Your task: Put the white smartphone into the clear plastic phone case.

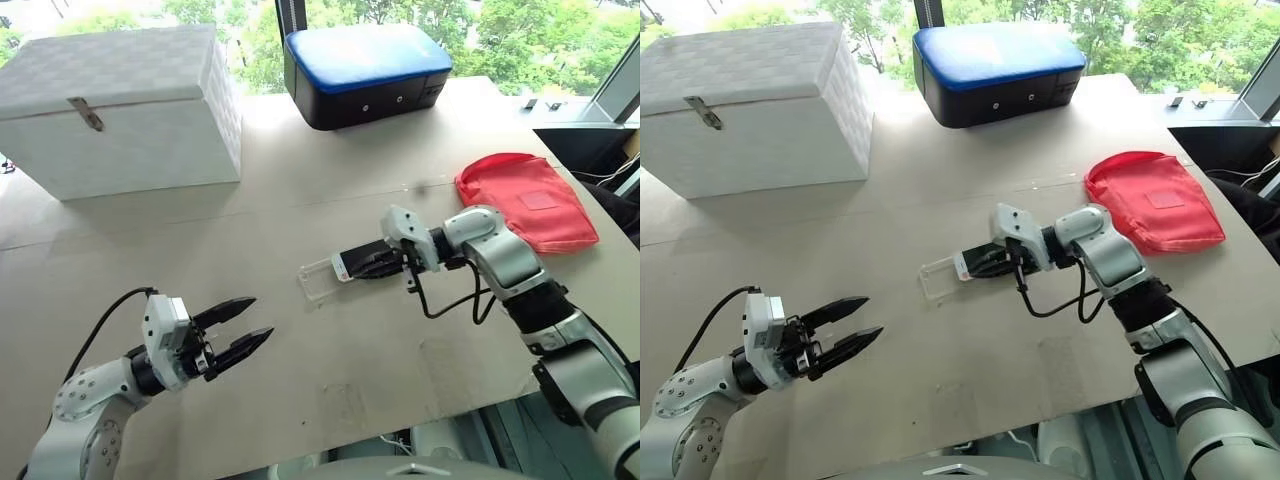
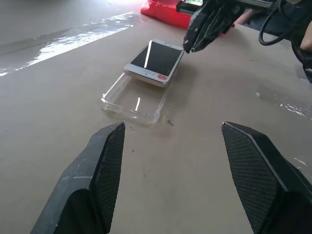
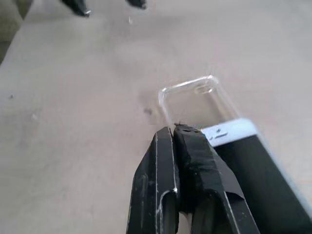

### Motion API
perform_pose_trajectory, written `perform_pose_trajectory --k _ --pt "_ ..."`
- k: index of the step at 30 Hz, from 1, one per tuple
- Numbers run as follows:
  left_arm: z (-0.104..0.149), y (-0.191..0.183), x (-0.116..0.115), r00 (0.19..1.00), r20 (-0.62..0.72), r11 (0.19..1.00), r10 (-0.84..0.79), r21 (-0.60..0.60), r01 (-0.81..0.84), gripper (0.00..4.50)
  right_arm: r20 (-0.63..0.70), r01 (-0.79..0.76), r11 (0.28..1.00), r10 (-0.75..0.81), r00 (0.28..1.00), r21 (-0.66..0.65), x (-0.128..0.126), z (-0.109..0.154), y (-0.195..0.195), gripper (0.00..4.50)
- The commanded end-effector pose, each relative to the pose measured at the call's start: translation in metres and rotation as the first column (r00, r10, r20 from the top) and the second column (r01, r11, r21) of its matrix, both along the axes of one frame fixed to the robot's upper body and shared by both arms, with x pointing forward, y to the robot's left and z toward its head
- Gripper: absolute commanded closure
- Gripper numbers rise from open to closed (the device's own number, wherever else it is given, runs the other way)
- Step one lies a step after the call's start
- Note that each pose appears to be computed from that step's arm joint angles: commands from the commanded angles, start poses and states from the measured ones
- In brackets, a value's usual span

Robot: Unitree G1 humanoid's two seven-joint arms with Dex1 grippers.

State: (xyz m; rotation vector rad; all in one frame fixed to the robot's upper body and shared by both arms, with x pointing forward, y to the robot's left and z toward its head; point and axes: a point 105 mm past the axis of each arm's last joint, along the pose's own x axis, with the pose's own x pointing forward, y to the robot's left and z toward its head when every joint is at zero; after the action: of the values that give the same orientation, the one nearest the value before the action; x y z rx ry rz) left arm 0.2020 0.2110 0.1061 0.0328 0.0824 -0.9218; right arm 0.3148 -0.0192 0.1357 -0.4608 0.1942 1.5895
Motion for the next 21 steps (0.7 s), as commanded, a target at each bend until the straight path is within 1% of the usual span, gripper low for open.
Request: perform_pose_trajectory --k 1,2,6,8,10,13,16,18,21 --pt "0.006 -0.002 0.001 0.999 0.037 1.000 -0.009 0.013 0.008 1.30 0.088 0.071 0.997 -0.069 0.994 -0.017 0.016 -0.001 0.004 4.39" --pt "0.006 -0.002 0.001 0.999 0.038 1.000 -0.010 0.013 0.009 1.30 0.083 0.081 0.996 -0.078 0.994 -0.034 0.018 -0.007 0.005 4.39" --pt "0.007 -0.003 0.003 0.999 0.044 1.000 -0.010 0.012 0.009 1.30 0.113 0.094 0.975 -0.072 0.991 -0.201 0.023 -0.048 -0.003 4.39" --pt "0.007 -0.003 0.003 0.999 0.045 1.000 -0.011 0.012 0.011 1.30 0.112 0.076 0.953 -0.045 0.993 -0.294 0.020 -0.071 -0.010 4.39" --pt "0.008 -0.005 0.004 0.999 0.047 1.000 -0.014 0.010 0.013 1.30 0.091 0.059 0.943 -0.031 0.995 -0.328 0.015 -0.085 -0.011 4.39" --pt "0.008 -0.005 0.005 0.999 0.049 1.000 -0.014 0.009 0.013 1.30 0.056 0.045 0.941 -0.028 0.998 -0.336 0.011 -0.092 -0.012 4.39" --pt "0.009 -0.005 0.006 0.999 0.053 1.000 -0.013 0.007 0.012 1.30 -0.031 0.046 0.954 -0.058 0.998 -0.296 0.006 -0.094 -0.010 4.39" --pt "0.009 -0.006 0.007 0.998 0.054 1.000 -0.015 0.007 0.014 1.30 -0.022 0.054 0.953 -0.063 0.998 -0.297 0.007 -0.094 -0.012 4.39" --pt "0.009 -0.007 0.007 0.998 0.054 1.000 -0.017 0.007 0.017 1.30 -0.041 0.097 0.977 -0.106 0.993 -0.189 0.013 -0.075 -0.004 4.39"
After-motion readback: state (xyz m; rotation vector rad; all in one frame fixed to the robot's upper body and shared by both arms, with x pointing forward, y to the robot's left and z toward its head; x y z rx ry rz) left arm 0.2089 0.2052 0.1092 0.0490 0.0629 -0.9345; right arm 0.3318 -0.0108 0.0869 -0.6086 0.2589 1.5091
